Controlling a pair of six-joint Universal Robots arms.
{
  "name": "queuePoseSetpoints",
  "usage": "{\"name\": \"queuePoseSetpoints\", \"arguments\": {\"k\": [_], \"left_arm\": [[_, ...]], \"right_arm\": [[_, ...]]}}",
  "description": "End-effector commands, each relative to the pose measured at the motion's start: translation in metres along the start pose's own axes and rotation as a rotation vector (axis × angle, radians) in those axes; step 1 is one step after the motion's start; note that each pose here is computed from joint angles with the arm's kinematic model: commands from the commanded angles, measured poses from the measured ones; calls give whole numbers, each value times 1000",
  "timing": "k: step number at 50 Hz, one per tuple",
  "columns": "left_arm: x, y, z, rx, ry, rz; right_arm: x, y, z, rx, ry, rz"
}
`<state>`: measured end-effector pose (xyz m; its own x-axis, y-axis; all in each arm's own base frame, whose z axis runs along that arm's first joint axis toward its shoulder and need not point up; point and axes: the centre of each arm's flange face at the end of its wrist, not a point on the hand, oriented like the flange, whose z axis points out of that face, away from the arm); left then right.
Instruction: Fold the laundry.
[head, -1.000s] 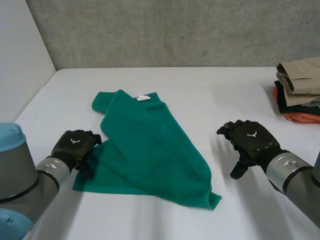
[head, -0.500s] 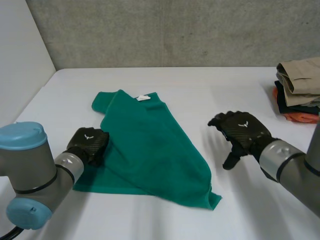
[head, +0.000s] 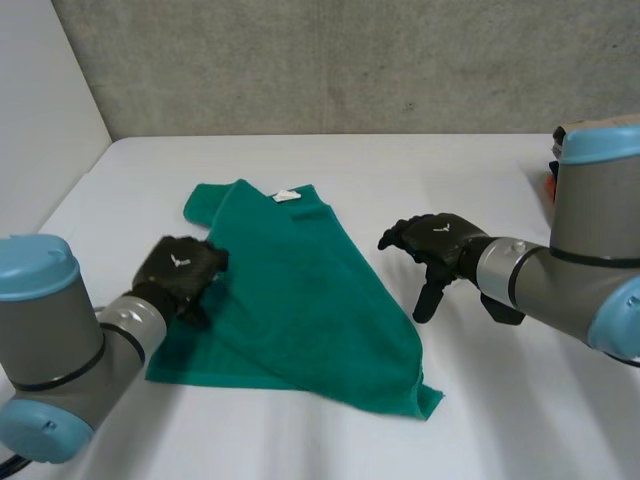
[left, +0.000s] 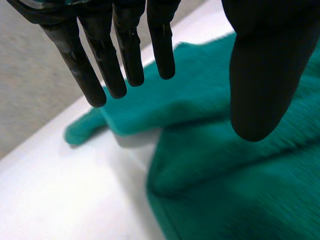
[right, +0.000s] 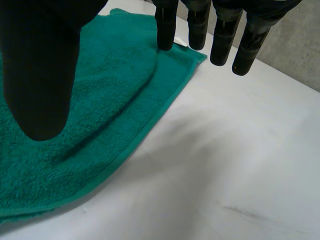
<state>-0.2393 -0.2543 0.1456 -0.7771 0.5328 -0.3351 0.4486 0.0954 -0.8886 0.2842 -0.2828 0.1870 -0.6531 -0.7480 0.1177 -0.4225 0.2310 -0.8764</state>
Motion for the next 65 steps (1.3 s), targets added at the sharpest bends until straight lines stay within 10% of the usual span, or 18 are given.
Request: {"name": "queuePoseSetpoints", "arguments": {"k": [1,23,35,55,65], "left_arm": [[8,19,7,-48,57,45],[7,21,22,-9,19,117],[-28,-69,-4,318,-159,159],[-17,-177,-38,672,-151,113],[-27,-197,-42,727,-181,121]], "right_arm": [[-5,11,-6,1,6,-1],[-11,19,-1,7,-9,-11],[-15,10,26,-17,-59,19],[-216,34,-23,-133,-742,170],[-144,-4,-19,-25,-501,237]]}}
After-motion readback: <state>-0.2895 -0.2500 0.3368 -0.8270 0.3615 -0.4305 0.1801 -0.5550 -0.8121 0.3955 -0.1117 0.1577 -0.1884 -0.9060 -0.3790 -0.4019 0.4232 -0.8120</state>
